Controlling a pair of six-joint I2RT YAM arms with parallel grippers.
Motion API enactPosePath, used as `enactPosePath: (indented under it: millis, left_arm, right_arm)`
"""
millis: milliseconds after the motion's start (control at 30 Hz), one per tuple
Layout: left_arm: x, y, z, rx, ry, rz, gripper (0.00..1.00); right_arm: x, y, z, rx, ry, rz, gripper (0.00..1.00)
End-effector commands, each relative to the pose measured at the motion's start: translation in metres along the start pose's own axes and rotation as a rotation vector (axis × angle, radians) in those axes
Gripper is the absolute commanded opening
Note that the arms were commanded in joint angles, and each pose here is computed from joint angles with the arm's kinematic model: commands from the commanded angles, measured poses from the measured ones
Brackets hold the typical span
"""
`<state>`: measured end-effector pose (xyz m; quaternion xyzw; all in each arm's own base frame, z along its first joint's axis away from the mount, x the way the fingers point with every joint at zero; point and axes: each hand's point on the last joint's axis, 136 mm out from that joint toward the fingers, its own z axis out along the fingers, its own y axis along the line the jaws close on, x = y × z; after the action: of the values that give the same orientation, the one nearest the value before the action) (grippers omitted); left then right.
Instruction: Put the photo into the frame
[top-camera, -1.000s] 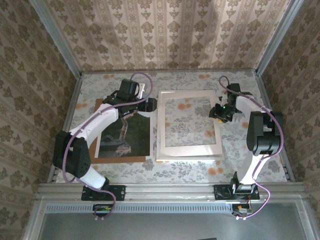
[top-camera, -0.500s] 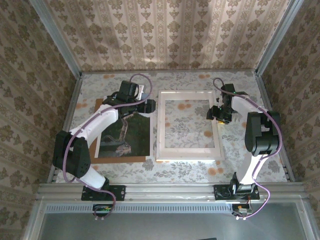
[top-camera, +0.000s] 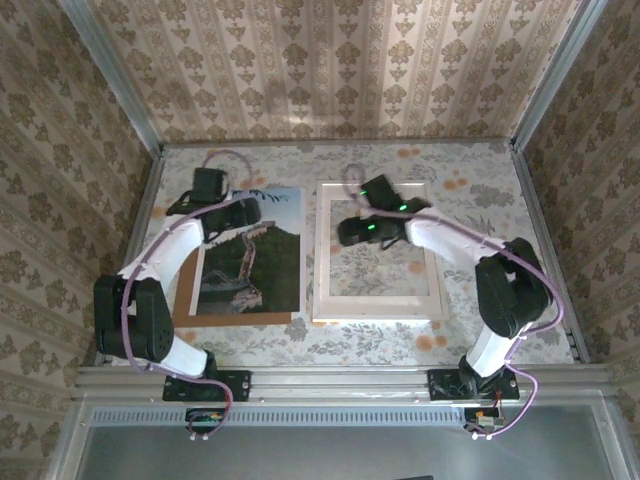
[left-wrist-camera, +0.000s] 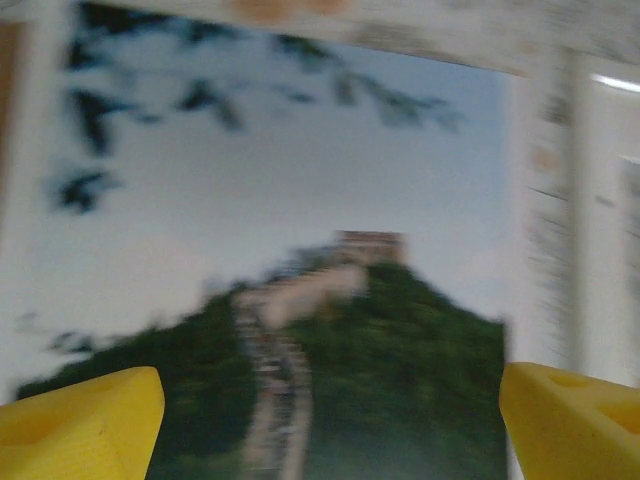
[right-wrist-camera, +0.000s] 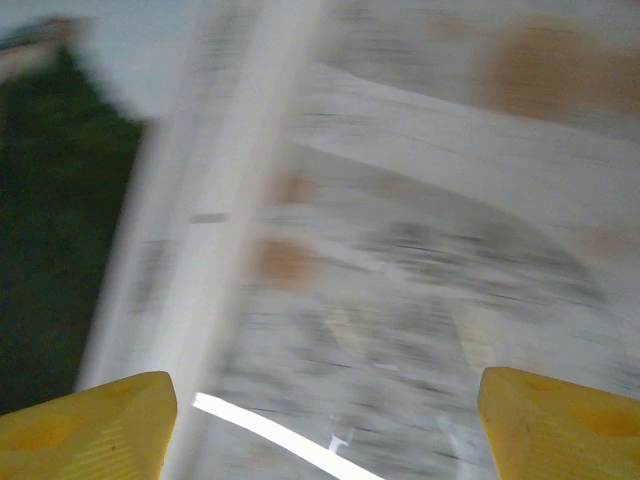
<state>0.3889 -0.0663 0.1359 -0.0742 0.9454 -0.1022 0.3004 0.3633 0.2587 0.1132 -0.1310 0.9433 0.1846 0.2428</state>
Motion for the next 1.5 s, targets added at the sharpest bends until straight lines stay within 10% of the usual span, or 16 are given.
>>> enactPosePath:
  millis: [0, 200, 767, 1467]
  left_arm:
    - [0.003, 0.059, 0.0, -0.12, -0.005, -0.154, 0.88]
    - [0.003, 0.11, 0.026, -0.202, 0.087, -0.196, 0.88]
    - [0.01, 0.106, 0.07, -0.106, 0.268, -0.136, 0.87]
    - [0.037, 0.103, 0.096, -0.054, 0.376, -0.152, 0.84]
  right_arm:
    - [-0.016, 0.065, 0.031, -0.106, -0.08, 0.051, 0.82]
    - [-0.005, 0.119, 0.081, -0.06, -0.037, 0.083, 0.81]
    - [0.015, 0.035, 0.106, 0.354, 0.057, 0.102, 0.78]
    - [0.024, 0.091, 0.159, 0.147, 0.065, 0.259, 0.74]
